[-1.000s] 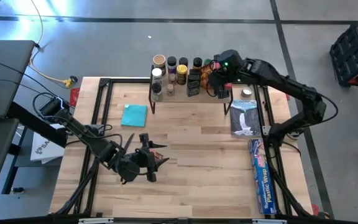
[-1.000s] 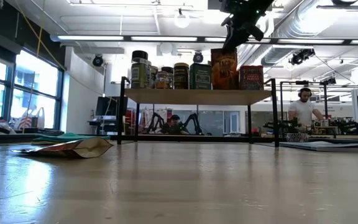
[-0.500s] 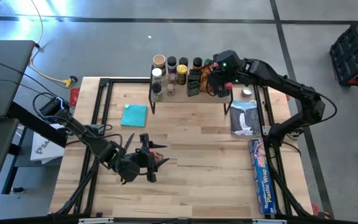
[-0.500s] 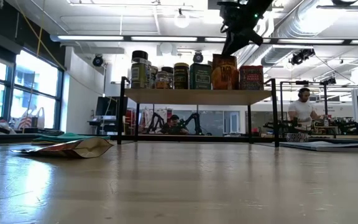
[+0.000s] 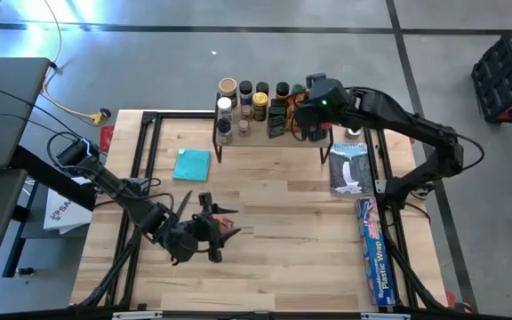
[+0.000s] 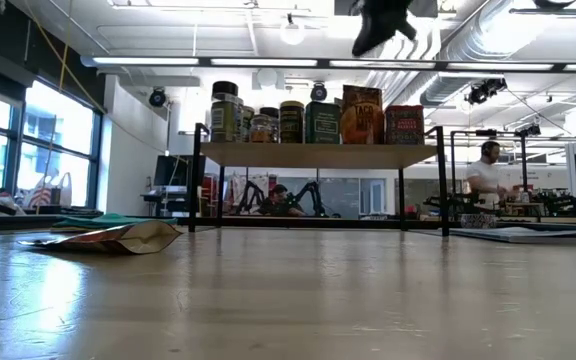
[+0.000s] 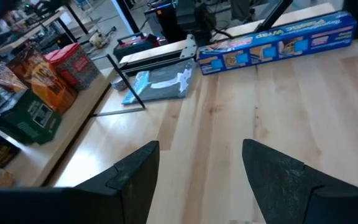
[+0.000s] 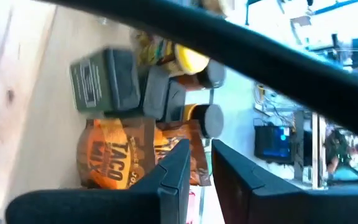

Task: Shelf spices
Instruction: Put the orange seasoning bag on the shelf aligned with the other orange seasoning bags

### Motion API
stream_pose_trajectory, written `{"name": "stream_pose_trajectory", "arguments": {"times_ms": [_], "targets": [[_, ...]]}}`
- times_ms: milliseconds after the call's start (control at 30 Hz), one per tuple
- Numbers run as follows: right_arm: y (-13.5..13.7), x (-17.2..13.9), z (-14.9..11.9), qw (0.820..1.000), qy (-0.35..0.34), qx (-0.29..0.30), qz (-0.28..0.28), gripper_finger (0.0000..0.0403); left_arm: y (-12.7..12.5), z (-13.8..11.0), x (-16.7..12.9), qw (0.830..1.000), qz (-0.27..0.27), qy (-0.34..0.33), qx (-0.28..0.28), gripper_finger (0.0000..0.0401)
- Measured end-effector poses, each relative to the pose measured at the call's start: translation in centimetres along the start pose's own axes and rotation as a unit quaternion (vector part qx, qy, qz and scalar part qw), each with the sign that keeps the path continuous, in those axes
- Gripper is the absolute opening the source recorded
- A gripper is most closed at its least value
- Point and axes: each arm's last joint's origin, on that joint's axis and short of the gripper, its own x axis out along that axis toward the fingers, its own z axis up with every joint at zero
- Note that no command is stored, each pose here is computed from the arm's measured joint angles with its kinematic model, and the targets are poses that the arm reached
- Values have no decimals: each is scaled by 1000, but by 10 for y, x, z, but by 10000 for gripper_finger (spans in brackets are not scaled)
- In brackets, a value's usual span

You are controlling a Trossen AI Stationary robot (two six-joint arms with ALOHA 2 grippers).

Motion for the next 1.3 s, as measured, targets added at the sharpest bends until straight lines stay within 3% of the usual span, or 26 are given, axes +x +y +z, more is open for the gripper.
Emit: {"name": "stream_pose_trajectory", "arguments": {"times_ms": [133, 333, 500, 667, 833, 967, 1167, 1300], "targets": [[3, -28, 17, 998, -14, 53, -2, 58, -6, -1, -8, 1000, -14, -2, -18, 227], [35, -56, 42, 990, -44, 123, 61, 57, -16, -19, -25, 994, -35, 52, -91, 227], [82, -60, 60, 969, -73, 161, 170, 57, -22, -48, -37, 976, -23, 138, -168, 227], [147, -46, 78, 941, -113, 193, 253, 57, -26, -87, -35, 956, 10, 185, -226, 227], [206, -42, 78, 938, -99, 235, 236, 57, -16, -133, -19, 926, 66, 242, -282, 227], [236, -50, 72, 939, -72, 272, 196, 57, 0, -160, -3, 906, 115, 262, -312, 212], [254, -62, 75, 929, -98, 299, 194, 57, 15, -180, 28, 923, 79, 242, -288, 178], [253, -65, 79, 925, -122, 303, 192, 57, 22, -175, 45, 937, 46, 194, -286, 163]]}}
